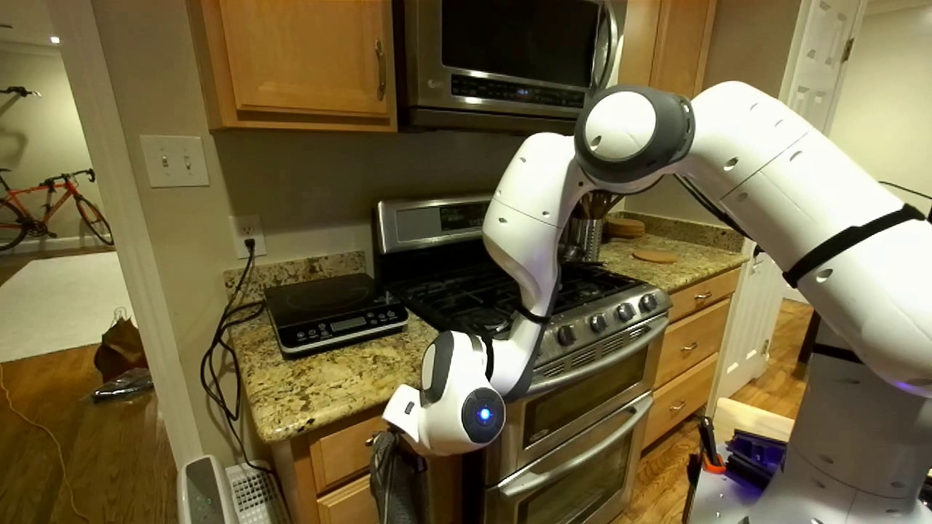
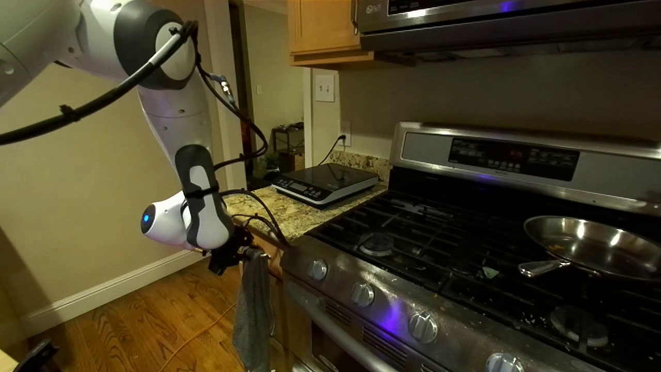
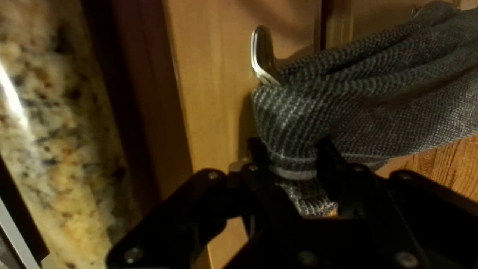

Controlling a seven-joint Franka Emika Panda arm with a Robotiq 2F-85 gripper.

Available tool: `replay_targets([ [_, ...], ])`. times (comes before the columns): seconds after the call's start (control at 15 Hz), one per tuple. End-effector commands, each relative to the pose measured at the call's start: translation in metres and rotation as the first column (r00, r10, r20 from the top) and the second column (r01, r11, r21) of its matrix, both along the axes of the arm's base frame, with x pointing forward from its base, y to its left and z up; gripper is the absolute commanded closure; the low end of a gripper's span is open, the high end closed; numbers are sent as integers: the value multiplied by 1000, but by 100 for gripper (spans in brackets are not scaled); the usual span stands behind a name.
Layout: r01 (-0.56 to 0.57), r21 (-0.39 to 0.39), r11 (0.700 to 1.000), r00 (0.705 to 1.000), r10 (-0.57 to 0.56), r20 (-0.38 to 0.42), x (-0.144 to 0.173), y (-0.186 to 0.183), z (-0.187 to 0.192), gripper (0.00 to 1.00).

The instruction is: Open the first top drawer

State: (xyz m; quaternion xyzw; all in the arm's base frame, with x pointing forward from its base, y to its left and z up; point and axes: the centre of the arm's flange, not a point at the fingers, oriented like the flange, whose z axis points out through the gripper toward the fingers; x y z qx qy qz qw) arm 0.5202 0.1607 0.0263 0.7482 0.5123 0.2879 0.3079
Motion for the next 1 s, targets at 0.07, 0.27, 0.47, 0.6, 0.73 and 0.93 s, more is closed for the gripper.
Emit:
replay_targets([
  [0.07,-23,7,1000,1000,23,-9,6,-11,-2,92],
  [0.27,-28,7,1000,1000,28,-14,3,-8,-4,89],
  [0.47,-32,9,999,999,32,-15,1,-6,-5,89],
  [0.6,-35,14,999,999,36,-19,-3,-4,-6,89],
  [0.73,-41,22,999,999,41,-25,-10,-1,-8,89],
  [0.93,-64,30,997,997,65,-30,-23,6,-11,90],
])
